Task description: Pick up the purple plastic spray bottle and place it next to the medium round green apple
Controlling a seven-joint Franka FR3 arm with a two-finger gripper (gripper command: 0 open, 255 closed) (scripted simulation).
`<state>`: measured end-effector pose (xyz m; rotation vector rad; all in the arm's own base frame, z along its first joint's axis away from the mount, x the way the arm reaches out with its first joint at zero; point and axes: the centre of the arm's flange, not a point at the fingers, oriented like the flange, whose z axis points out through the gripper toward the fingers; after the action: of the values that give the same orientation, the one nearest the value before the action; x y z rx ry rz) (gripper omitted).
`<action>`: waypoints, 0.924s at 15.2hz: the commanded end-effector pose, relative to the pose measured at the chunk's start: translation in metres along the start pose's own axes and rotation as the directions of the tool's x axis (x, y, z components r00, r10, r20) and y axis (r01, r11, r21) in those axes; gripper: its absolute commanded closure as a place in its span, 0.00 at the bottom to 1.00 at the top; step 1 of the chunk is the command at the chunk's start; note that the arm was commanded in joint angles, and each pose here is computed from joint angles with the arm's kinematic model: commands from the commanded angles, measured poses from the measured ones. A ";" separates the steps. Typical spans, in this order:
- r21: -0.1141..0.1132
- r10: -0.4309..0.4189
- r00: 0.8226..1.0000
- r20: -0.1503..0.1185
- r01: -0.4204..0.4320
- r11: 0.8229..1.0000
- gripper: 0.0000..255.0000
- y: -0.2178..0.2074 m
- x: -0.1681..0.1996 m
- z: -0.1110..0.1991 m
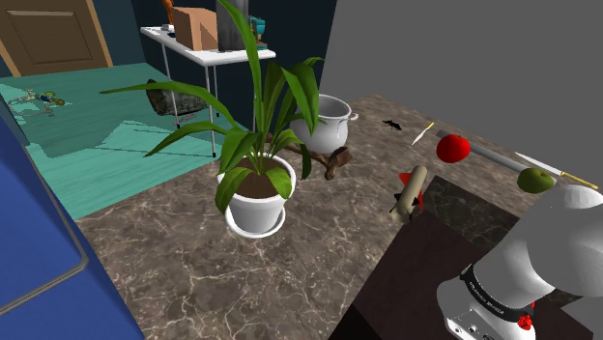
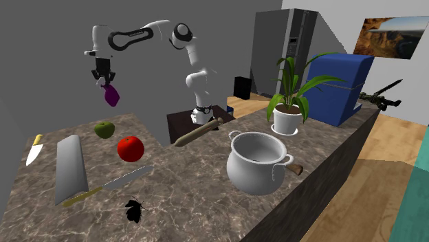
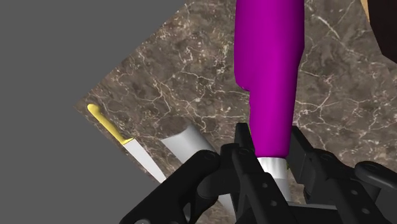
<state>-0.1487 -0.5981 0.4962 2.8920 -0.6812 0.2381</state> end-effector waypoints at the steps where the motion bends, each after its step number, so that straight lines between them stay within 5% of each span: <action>1: -0.001 0.000 1.000 0.000 0.000 1.000 1.00 -0.001 -0.002 0.011; 14: -0.001 0.000 1.000 0.000 0.000 1.000 1.00 -0.009 -0.015 0.077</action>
<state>-0.1490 -0.5991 0.4224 2.8919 -0.6814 0.2383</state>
